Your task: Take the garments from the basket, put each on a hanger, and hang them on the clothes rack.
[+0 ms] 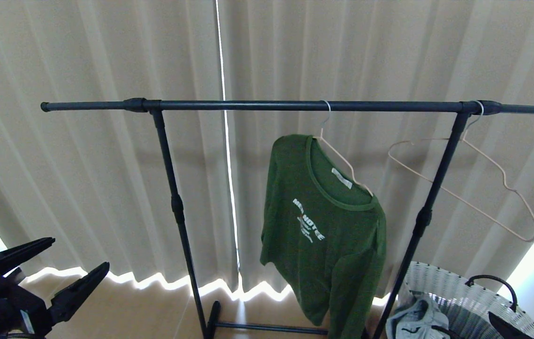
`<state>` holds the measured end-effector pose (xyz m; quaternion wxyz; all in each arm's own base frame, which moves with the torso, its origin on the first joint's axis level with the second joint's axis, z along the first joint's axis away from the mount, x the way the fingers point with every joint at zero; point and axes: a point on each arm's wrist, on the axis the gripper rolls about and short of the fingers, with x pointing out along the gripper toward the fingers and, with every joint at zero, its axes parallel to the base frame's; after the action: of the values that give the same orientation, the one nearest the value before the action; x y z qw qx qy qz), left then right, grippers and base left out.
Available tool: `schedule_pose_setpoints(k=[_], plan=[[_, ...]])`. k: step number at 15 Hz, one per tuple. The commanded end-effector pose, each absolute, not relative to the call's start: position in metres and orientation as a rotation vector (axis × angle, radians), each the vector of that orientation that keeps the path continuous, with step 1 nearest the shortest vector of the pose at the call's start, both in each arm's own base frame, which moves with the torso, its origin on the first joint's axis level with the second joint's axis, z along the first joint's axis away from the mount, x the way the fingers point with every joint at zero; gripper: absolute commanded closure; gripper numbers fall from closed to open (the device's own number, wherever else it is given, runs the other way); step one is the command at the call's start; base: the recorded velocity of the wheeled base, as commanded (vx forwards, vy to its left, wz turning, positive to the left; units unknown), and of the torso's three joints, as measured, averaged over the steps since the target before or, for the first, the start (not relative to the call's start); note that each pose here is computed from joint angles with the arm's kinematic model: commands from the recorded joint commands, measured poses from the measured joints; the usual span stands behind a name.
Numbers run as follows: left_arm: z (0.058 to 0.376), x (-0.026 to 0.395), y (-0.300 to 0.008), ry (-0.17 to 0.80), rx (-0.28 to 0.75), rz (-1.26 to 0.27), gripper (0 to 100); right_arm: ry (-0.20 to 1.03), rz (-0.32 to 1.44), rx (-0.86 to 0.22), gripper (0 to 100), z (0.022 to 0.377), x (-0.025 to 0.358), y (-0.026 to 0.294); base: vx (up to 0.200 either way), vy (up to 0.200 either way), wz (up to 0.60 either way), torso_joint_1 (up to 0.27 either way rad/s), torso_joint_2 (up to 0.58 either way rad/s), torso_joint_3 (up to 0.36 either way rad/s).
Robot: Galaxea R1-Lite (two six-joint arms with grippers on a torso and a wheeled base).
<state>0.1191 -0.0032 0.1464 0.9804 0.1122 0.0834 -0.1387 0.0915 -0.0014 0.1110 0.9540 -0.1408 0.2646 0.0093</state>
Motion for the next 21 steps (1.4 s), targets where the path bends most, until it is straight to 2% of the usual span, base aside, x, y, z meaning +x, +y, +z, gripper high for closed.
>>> schedule_pose_setpoints(k=[1, 10, 21], plan=[[0.1462, 0.1187, -0.0031, 0.168, 0.227, -0.278, 0, 0.541, 0.02, -0.287, 0, 0.1106, 0.092, -0.0014, 0.0, 0.0, 0.0, 0.0, 0.0, 0.0], [0.1412, 0.1167, -0.0038, 0.186, 0.229, -0.287, 0, 0.54, 0.02, -0.287, 0, 0.1108, 0.0918, -0.0014, 0.0, 0.0, 0.0, -0.008, 0.02, 0.012], [0.1407, 0.1153, -0.004, 0.183, 0.237, -0.289, 0, 0.523, 0.018, -0.288, 0, 0.1118, 0.0889, -0.0014, 0.0, 0.0, 0.0, -0.164, 0.43, 0.258]])
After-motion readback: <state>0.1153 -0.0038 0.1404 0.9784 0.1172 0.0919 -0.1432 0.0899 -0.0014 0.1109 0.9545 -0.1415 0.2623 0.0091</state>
